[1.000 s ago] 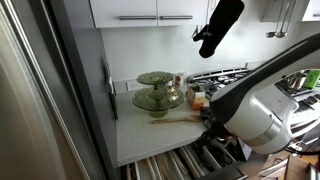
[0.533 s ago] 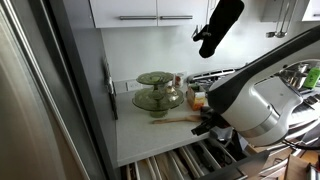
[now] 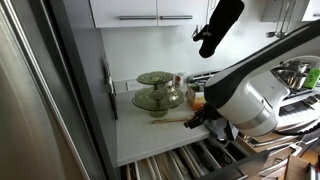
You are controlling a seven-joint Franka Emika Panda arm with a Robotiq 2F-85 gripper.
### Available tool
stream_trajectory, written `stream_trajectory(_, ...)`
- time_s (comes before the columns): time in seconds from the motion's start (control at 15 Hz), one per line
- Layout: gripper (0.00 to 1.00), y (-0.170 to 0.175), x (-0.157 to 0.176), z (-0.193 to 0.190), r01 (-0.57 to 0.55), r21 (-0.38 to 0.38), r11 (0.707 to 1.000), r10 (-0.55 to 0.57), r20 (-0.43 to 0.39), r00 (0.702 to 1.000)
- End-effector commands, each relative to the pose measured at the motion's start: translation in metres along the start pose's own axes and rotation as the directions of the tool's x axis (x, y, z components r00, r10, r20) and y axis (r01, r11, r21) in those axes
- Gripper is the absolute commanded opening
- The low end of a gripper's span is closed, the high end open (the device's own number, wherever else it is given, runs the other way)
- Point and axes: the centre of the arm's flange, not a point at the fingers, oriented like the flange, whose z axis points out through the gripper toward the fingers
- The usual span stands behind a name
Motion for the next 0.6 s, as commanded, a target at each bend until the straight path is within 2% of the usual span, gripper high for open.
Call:
stream_trajectory(0.0,1.00,0.020,0.017,0.033,0.087,0.042,0.995,-0.089,0.032,0.996)
stream_trajectory(0.33,1.00,0.052,0.017,0.070,0.153,0.042,0.987,-0.157,0.084,0.984)
stream_trajectory(0.53,1.00,0.064,0.025,0.086,0.206,0.063,0.976,-0.210,0.065,0.975)
